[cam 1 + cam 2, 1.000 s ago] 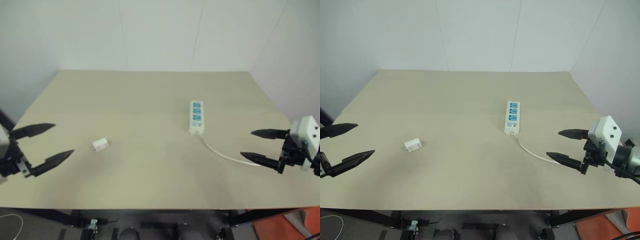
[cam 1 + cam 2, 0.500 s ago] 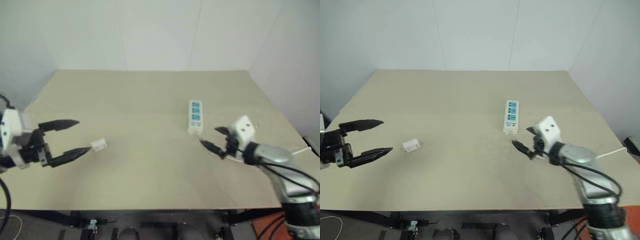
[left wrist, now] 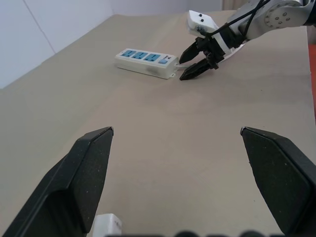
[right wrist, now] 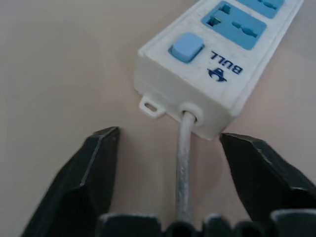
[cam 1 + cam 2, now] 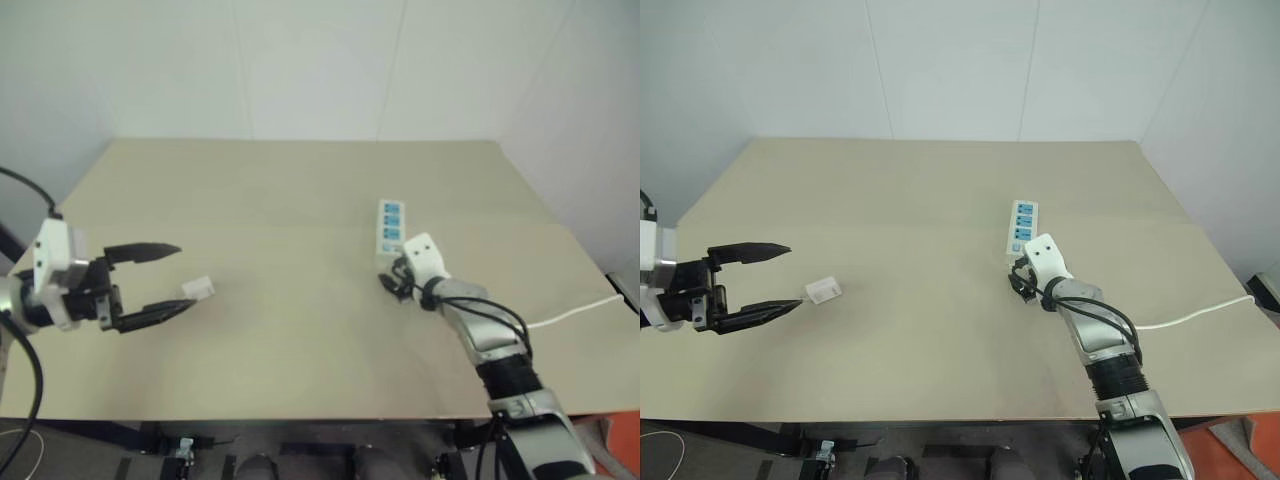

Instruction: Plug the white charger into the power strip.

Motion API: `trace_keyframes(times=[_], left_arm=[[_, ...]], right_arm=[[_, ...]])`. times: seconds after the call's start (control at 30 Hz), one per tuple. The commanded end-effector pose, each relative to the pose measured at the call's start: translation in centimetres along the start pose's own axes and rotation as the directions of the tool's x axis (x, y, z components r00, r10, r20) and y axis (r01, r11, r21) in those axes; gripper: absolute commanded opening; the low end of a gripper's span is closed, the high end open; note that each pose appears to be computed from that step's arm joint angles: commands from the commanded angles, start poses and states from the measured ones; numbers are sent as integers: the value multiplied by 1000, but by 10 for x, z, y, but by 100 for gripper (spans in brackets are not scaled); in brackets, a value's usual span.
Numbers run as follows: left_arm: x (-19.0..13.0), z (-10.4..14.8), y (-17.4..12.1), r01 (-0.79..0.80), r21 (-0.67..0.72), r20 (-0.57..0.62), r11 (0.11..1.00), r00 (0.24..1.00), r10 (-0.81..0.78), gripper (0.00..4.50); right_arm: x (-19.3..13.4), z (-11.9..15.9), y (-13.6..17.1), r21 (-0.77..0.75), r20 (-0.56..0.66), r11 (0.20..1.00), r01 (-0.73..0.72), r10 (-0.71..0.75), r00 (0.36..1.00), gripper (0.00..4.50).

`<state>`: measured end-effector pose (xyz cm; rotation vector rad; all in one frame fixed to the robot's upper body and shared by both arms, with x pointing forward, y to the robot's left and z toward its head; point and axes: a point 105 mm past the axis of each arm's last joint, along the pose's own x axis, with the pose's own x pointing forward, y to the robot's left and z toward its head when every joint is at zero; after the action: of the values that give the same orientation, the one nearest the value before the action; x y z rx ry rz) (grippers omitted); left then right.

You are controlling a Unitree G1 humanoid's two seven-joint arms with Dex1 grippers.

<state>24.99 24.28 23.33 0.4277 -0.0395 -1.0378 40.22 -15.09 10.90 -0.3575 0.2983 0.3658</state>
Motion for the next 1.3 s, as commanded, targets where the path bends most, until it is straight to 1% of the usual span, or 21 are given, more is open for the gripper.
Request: trace_keyframes(times=[0.03, 0.07, 0.13, 0.2, 0.27, 0.3, 0.4, 0.47, 0.53, 0.63, 0.7, 0.83, 0.87, 0.9, 0.97, 1.03, 1.1, 1.13, 1.2, 1.27, 1.3], left_arm=[[-4, 5, 1, -11, 34, 12, 999, 1000, 11, 450], [-5, 4, 1, -15, 32, 11, 999, 1000, 15, 450], [-5, 3, 0, -18, 30, 10, 999, 1000, 18, 450], [-6, 3, 0, -20, 29, 10, 999, 1000, 19, 450], [-6, 3, 0, -21, 30, 9, 999, 1000, 21, 450], [-6, 3, 0, -22, 30, 10, 999, 1000, 21, 450], [-7, 3, 0, -23, 31, 10, 999, 1000, 22, 450], [-6, 2, 0, -23, 31, 11, 999, 1000, 23, 450], [-6, 2, 0, -21, 30, 12, 999, 1000, 21, 450], [-5, 2, 1, -19, 28, 13, 999, 1000, 19, 450], [-5, 1, 1, -17, 27, 13, 999, 1000, 17, 450], [-4, 2, 2, -13, 28, 15, 1000, 1000, 12, 450], [-4, 2, 2, -11, 28, 16, 1000, 1000, 11, 450], [-3, 2, 2, -10, 28, 16, 1000, 1000, 10, 450], [-3, 2, 2, -8, 29, 17, 1000, 1000, 8, 450], [-2, 3, 1, -7, 30, 18, 1000, 1000, 6, 450], [-2, 3, 0, -6, 30, 20, 1000, 1000, 5, 450], [-2, 3, 0, -6, 30, 21, 1000, 1000, 5, 450], [-2, 3, -1, -6, 28, 22, 1000, 1000, 5, 450], [-2, 3, -1, -6, 27, 23, 1000, 1000, 5, 450], [-2, 3, -1, -5, 26, 23, 1000, 1000, 5, 450]], right_arm=[[1, -1, 4, -18, -12, 1000, -21, 21, 1000, 251], [1, -1, 5, -21, -14, 999, -30, 30, 999, 212], [1, -1, 5, -25, -14, 999, -37, 36, 999, 150], [1, -1, 6, -33, -8, 998, -46, 46, 999, 68], [1, 0, 6, -36, -7, 998, -49, 49, 999, 8], [0, 0, 7, -40, -3, 998, -56, 56, 998, 2], [-9, 11, 21, -67, 75, 981, -180, 185, 980, 2], [-22, 17, 34, -113, 142, 951, -288, 303, 942, 2], [-36, 18, 45, -163, 184, 910, -381, 408, 894, 2], [-57, 8, 55, -300, 180, 823, -483, 546, 818, 2], [-68, 1, 59, -365, 166, 766, -530, 613, 772, 2], [-79, -11, 54, -449, 132, 680, -580, 692, 709, 2], [-79, -15, 51, -460, 117, 670, -583, 696, 708, 2], [-74, -18, 45, -476, 109, 682, -556, 672, 732, 2], [-62, -21, 33, -489, 103, 717, -497, 613, 783, 2], [-53, -18, 26, -476, 143, 761, -441, 562, 815, 2], [-51, -15, 24, -449, 166, 776, -444, 560, 811, 73], [-52, -16, 23, -445, 167, 774, -450, 566, 807, 95], [-57, -16, 22, -431, 169, 769, -473, 583, 795, 170], [-62, -15, 18, -404, 193, 780, -477, 583, 789, 244], [-64, -14, 16, -389, 201, 788, -477, 578, 791, 274]])
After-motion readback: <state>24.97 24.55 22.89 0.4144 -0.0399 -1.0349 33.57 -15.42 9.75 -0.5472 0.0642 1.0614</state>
